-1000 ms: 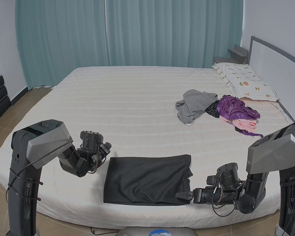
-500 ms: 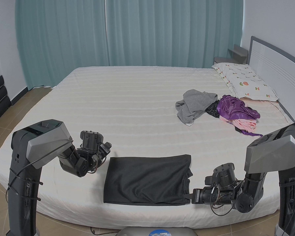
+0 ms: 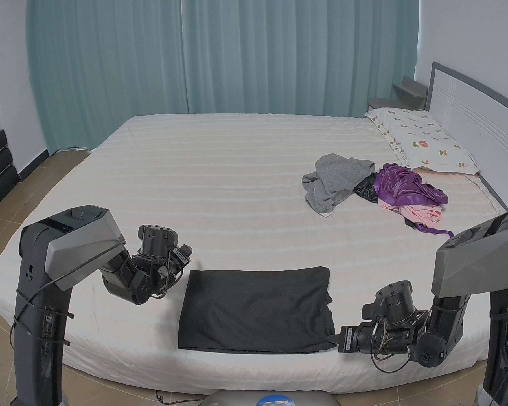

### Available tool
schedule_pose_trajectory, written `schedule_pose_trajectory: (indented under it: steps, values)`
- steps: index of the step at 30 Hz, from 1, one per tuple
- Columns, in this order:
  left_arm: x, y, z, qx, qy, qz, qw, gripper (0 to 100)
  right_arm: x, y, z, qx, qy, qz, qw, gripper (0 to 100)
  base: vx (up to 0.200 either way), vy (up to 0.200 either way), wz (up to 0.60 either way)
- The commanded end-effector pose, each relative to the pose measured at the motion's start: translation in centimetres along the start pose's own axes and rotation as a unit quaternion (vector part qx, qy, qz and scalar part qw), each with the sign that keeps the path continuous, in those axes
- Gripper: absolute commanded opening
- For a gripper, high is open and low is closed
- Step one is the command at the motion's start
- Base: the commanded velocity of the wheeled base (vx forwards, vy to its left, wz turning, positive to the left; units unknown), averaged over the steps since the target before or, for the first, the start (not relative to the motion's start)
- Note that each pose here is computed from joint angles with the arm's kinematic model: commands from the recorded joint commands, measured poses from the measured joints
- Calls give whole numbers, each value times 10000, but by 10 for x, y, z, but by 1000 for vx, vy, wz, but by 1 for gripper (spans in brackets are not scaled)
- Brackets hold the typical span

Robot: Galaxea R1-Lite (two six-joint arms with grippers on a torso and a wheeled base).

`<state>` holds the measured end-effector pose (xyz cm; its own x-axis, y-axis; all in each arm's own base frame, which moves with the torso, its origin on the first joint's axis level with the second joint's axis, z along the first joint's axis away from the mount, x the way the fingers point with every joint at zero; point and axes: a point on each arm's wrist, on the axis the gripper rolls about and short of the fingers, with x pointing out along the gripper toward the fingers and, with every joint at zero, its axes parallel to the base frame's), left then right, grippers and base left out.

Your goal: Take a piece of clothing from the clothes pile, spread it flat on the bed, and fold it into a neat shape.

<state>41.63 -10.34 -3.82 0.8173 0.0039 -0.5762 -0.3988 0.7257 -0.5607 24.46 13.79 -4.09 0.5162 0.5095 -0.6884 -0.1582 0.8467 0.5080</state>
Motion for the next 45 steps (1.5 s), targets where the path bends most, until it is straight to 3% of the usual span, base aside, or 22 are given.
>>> schedule_pose_trajectory:
  steps: [1, 16, 17, 26, 30, 39, 45]
  values:
    - [0, 0, 0, -2, -1, 2, 10000, 100, -4, 1, 0, -74, 33, -16, 10000, 0, 0, 0, 0]
    - [0, 0, 0, -2, -1, 2, 10000, 100, -7, -8, -7, -492, 259, -220, 9982, 0, 0, 0, 0]
    - [0, 0, 0, -2, -1, 2, 10000, 100, -7, -8, -6, -512, 252, -228, 9981, 100, 0, 0, 0]
    - [0, 0, 0, -2, -1, 2, 10000, 100, 4, -12, 34, -183, -449, 20, 9988, 100, 0, 0, 0]
    - [0, -1, 0, 0, -12, -9, 10000, 100, 31, -12, 69, 188, -968, 198, 9949, 100, 0, 0, 0]
    - [0, 0, -1, 1, -8, -3, 10000, 100, 62, -26, 106, 647, -1524, 307, 9857, 100, 0, 0, 0]
    - [0, -1, -1, 19, -20, -4, 10000, 100, 73, -34, 119, 811, -1424, 320, 9860, 100, 0, 0, 0]
